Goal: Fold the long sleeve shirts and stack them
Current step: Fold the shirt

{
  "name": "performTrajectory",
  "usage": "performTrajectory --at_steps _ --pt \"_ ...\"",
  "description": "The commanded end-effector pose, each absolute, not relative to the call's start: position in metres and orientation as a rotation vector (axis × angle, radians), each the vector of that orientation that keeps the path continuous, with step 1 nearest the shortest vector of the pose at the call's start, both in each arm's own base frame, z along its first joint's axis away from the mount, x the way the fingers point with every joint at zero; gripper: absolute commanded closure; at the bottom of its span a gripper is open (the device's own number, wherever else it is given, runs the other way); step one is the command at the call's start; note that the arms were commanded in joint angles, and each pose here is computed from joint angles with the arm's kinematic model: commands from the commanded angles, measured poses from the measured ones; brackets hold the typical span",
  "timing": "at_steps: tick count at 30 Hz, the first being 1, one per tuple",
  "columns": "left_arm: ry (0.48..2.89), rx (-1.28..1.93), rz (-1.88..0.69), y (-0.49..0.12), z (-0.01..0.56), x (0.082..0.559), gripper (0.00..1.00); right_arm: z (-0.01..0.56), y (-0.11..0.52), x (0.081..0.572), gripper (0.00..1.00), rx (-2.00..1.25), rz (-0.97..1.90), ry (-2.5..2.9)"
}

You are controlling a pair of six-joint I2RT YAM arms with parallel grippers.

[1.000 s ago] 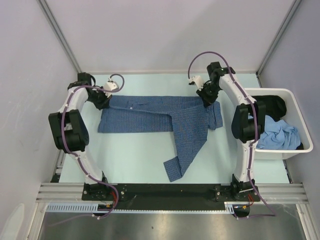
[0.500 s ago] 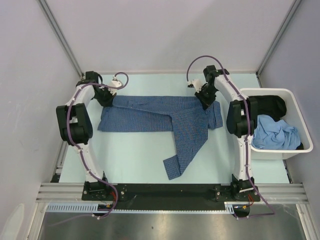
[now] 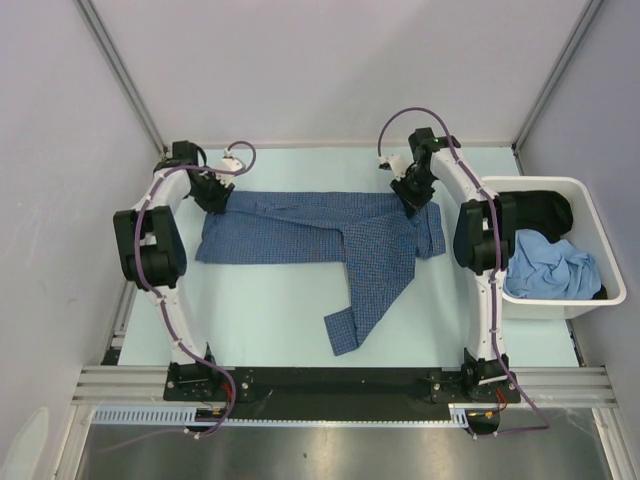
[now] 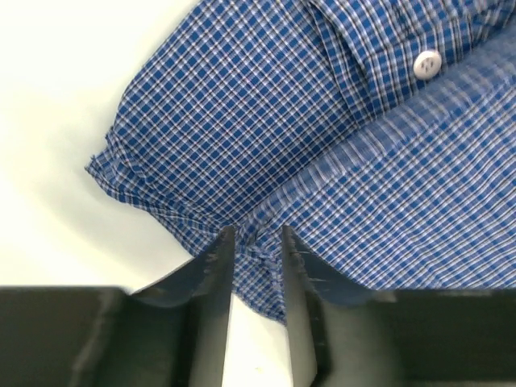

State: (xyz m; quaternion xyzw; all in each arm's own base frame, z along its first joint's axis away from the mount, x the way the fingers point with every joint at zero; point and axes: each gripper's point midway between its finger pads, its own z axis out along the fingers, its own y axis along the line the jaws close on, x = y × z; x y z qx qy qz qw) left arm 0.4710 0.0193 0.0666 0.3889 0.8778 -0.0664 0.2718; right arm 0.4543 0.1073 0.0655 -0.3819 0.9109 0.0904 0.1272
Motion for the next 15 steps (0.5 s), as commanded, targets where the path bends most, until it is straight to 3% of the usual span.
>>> performTrajectory --at_steps 1,2,5,7,8,15 --pt "2.326 0.87 -0.192 0.023 0.109 0.48 0.57 0.09 0.096 0.459 0.65 -0.949 0.201 2.69" --pt "2.32 0.845 -0.228 0.02 0.115 0.476 0.54 0.096 0.093 0.457 0.55 -0.923 0.204 2.689" --pt "2.251 0.864 -0.378 -0.005 0.141 0.445 0.46 0.131 0.096 0.441 0.53 -0.887 0.309 2.632" --pt "2.211 0.955 -0.505 -0.032 0.133 0.411 0.34 0.127 0.105 0.42 0.52 -0.905 0.414 2.631" --pt "2.133 1.056 -0.492 -0.043 0.146 0.397 0.33 0.14 0.112 0.413 0.53 -0.958 0.441 2.564" --pt "1.872 1.722 -0.762 -0.164 0.079 0.238 0.28 0.111 0.129 0.368 0.61 -0.99 0.575 2.607"
